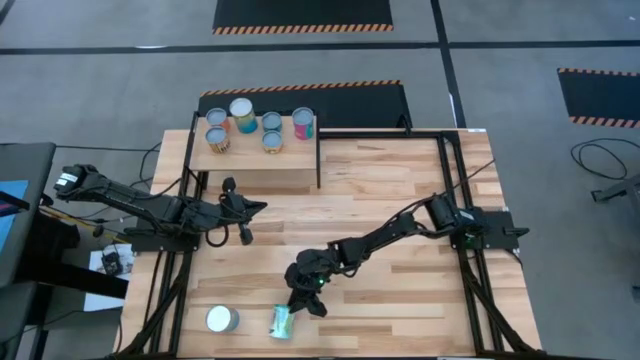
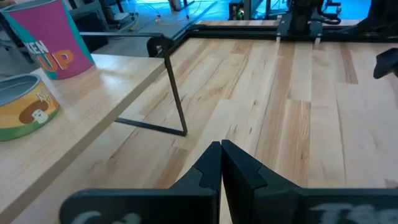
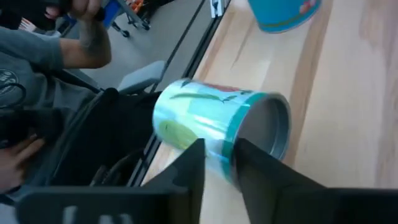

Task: Pick and place cans onto a shelf
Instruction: Put the canned mixed vegetables on the shelf

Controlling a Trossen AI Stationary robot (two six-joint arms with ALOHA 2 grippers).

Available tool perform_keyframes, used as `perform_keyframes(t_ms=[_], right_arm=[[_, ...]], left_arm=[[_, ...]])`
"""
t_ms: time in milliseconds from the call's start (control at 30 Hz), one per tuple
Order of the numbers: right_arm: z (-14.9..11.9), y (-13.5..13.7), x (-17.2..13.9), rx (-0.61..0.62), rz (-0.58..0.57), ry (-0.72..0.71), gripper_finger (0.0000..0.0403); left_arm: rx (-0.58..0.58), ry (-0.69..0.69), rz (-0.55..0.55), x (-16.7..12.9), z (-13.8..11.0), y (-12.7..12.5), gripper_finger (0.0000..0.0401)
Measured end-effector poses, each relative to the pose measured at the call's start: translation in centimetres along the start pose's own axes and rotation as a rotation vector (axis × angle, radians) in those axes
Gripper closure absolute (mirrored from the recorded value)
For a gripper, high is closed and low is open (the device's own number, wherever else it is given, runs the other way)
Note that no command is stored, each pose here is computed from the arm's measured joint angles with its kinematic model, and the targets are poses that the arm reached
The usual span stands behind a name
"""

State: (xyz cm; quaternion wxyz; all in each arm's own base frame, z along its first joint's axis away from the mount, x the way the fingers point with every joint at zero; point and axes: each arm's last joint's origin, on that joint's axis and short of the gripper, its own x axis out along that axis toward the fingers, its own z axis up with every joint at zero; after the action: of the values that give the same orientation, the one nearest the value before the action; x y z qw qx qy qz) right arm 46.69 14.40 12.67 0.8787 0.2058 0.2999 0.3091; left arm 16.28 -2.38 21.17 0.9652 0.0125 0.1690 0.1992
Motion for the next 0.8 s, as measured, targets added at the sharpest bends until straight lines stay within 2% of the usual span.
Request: perform_keyframes(t_ms=[267,567,800], right_arm=[[0.0,-0.3,-0.1,0.002,-0.008,0.012,0.0392],[0.1,-0.3,-0.2,-0.013,-0.032,0.000,0.0398],[2.0,0.2,-2.7,-0.073,-0.130,0.021,0.0399]], left_arm=[[-0.001,-0.001,0.000,0.0,0.0,0.0,0.0400],[-0.001,0.000,0.000,0.0,0.0,0.0,0.0400],[-0.002,-0.001,0.001,0.0,0.0,0.0,0.0400]])
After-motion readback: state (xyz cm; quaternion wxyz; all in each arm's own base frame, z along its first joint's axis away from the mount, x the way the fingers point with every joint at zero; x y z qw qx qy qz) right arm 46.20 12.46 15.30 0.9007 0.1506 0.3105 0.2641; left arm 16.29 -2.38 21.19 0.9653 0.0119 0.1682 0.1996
